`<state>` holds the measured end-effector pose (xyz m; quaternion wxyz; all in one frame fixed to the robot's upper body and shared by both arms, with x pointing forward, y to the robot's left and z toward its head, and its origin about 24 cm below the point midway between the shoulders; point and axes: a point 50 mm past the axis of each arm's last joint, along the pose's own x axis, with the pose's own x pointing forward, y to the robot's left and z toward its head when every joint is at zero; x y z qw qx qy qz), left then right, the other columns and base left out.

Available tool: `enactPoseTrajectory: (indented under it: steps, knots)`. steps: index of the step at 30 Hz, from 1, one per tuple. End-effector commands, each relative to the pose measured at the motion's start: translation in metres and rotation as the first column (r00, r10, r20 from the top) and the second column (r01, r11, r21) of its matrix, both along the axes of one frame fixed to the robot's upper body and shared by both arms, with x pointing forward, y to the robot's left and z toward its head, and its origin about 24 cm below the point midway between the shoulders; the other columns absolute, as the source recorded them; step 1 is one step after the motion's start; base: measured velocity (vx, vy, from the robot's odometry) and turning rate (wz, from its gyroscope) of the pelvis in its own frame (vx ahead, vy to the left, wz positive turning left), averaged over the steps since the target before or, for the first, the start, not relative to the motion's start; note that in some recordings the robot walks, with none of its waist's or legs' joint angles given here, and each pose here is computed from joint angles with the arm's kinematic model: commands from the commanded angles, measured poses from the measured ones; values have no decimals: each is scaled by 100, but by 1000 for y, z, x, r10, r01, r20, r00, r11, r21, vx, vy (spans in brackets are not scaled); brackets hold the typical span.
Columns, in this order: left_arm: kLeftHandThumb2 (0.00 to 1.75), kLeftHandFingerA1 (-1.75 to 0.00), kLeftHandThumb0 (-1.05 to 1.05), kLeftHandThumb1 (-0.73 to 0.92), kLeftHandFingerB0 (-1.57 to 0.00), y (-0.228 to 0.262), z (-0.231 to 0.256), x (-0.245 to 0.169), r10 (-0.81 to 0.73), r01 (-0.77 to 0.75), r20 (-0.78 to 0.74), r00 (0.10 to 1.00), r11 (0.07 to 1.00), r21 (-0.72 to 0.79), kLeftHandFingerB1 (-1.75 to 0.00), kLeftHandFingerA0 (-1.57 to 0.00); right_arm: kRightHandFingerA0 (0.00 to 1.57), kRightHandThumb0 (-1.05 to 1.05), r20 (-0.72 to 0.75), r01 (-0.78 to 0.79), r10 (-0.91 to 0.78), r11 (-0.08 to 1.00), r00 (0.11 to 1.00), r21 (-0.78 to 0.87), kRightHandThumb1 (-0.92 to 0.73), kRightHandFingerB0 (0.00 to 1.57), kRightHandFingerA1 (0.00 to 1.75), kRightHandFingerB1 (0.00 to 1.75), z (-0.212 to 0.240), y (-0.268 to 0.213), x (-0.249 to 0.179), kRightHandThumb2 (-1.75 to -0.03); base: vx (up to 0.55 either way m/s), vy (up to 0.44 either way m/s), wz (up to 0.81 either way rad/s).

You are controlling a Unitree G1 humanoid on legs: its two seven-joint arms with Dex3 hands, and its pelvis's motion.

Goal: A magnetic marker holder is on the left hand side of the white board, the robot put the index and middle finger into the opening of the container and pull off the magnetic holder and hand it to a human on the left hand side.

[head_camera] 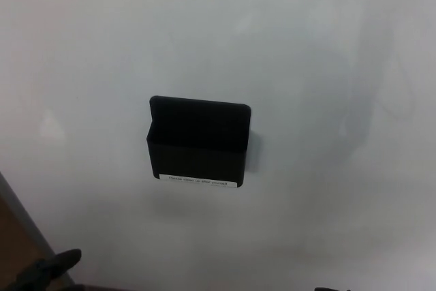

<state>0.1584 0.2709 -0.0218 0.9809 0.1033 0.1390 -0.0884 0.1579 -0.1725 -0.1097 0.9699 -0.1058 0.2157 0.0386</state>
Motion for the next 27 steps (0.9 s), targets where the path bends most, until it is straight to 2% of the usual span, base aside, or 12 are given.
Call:
enactPoseTrajectory:
  steps: [1,5,11,12,15,16,19,20,21,24,25,27]
  knots:
    - [82,-47,-71,46,-18,-10,107,18,-367,341,281,886,930,139,-41,-28,71,-53,154,20,-19,1000,988,-5,-69,47,48,40,13,-9,6,-65,0,0,0]
    - [81,-47,-72,44,-21,-20,148,27,-490,416,324,809,867,274,-41,-30,72,-51,155,17,-16,1000,988,-5,-74,50,46,39,12,-8,4,-62,0,0,0]
    - [82,-47,-74,44,-21,-32,171,26,-579,450,301,758,798,401,-41,-32,73,-50,122,20,-20,1000,992,-5,-74,52,47,40,5,-8,-15,-62,0,0,0]
    - [57,-36,-73,55,-28,-35,175,26,-592,452,300,748,785,424,-29,-42,73,-52,116,23,-22,1000,993,-7,-73,53,47,40,4,-9,-18,-62,0,0,0]
    - [56,-36,-72,55,-28,-44,186,30,-621,461,297,726,759,460,-29,-42,73,-52,91,38,-37,999,995,-8,-73,54,46,40,0,-13,-27,-62,0,0,0]
    - [81,-47,-73,44,-21,-47,188,33,-630,468,302,715,753,463,-41,-33,73,-55,86,41,-40,999,995,-9,-68,52,49,41,0,-14,-29,-65,0,0,0]
    - [81,-47,-74,44,-21,-53,193,42,-652,482,301,696,735,477,-40,-32,73,-52,79,44,-42,999,996,-15,-73,55,46,41,-2,-15,-32,-62,0,0,0]
    - [81,-48,-75,43,-24,-55,195,45,-655,485,296,695,731,480,-41,-34,72,-56,73,45,-44,999,996,-12,-68,51,48,41,-3,-15,-34,-64,0,0,0]
    - [80,-47,-73,43,-23,-59,197,51,-666,490,284,689,718,495,-40,-32,68,-47,66,45,-43,999,997,-15,-57,39,67,54,-4,-16,-36,-99,0,0,0]
    - [78,-48,-71,43,-24,-65,200,57,-683,494,275,676,698,518,-41,-33,68,-47,66,41,-39,999,997,-24,-57,39,67,54,-4,-16,-38,-99,0,0,0]
    - [85,-55,-62,38,-16,-69,202,63,-691,492,270,671,686,536,-41,-38,69,-48,67,40,-38,999,997,-33,-58,40,67,54,-4,-17,-38,-99,0,0,0]
    - [86,-54,-65,40,-15,-75,204,70,-705,489,258,661,664,566,-41,-38,69,-49,69,41,-39,999,997,-35,-58,40,67,54,-4,-17,-38,-99,0,0,0]
